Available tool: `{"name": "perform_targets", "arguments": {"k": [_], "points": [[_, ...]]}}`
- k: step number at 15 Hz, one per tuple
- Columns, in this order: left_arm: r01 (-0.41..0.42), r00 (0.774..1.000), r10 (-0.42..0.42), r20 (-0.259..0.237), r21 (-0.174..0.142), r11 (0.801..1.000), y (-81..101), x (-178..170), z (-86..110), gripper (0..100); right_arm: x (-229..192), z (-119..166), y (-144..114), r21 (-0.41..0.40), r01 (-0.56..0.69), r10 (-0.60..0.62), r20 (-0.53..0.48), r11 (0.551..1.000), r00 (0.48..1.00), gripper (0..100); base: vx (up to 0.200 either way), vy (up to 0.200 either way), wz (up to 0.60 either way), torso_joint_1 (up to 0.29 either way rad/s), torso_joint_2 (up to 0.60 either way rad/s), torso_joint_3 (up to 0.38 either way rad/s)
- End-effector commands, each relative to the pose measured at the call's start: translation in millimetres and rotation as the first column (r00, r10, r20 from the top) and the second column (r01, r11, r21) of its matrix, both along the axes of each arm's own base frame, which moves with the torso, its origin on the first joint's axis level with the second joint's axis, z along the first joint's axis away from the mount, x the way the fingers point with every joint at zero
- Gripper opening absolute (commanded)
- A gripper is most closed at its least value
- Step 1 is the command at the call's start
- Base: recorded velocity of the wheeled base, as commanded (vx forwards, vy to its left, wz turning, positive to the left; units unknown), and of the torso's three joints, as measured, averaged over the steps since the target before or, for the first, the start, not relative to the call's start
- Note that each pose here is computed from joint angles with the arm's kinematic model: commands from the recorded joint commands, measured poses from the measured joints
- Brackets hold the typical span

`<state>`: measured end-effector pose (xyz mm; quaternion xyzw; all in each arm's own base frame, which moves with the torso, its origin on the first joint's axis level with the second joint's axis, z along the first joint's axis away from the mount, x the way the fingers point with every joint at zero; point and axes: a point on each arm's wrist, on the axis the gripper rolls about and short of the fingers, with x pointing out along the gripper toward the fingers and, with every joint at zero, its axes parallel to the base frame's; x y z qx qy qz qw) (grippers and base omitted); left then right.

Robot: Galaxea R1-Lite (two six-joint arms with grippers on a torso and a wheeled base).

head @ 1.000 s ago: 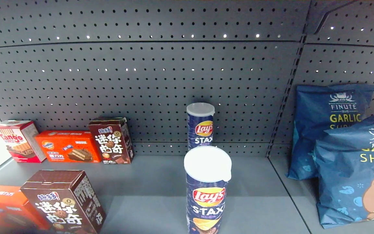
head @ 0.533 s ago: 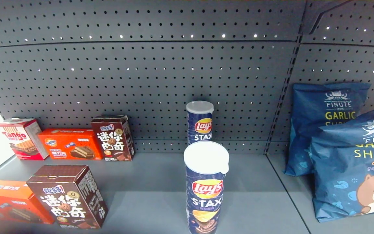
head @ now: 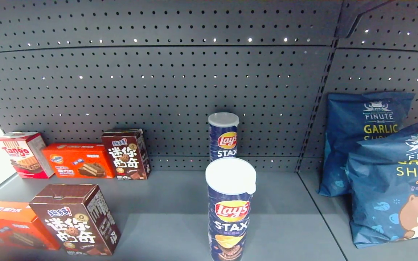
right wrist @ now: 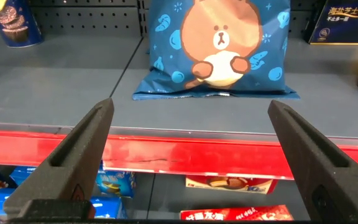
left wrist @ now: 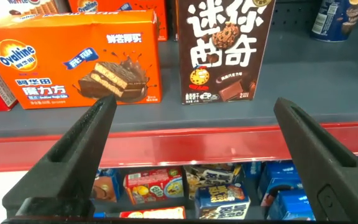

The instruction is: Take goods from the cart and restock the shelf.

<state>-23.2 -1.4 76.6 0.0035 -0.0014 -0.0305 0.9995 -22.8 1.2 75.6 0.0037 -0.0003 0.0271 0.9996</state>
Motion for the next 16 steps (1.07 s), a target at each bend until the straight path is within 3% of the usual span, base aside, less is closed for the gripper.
{"name": "perform_targets", "arguments": {"k": [1,12,14,16], "points": [[-0.001,1.0,0.001,0.0,-0.001,1.0,0.0,0.0,0.0,100,0.0,0.0,0.0,0.0,0.001,-0.001,0.001,1.0,1.0,100,0.0,0.0,0.0,0.0,0.0,0.0],[0.002,1.0,-0.002,0.001,0.004,1.0,-0.1,0.0,0.0,100,0.0,0.0,0.0,-0.001,-0.001,0.001,0.001,1.0,1.0,100,0.0,0.0,0.0,0.0,0.0,0.0],[-0.001,1.0,0.001,0.0,-0.001,1.0,0.0,0.0,0.0,100,0.0,0.0,0.0,0.0,-0.001,0.001,0.001,1.0,1.0,100,-0.2,0.0,0.0,0.002,0.0,0.002],[-0.001,1.0,0.001,0.0,-0.001,1.0,0.0,0.0,0.0,100,0.0,0.0,0.0,-0.001,-0.001,0.001,0.001,1.0,1.0,100,0.0,0.0,0.0,0.0,0.0,0.0]]}}
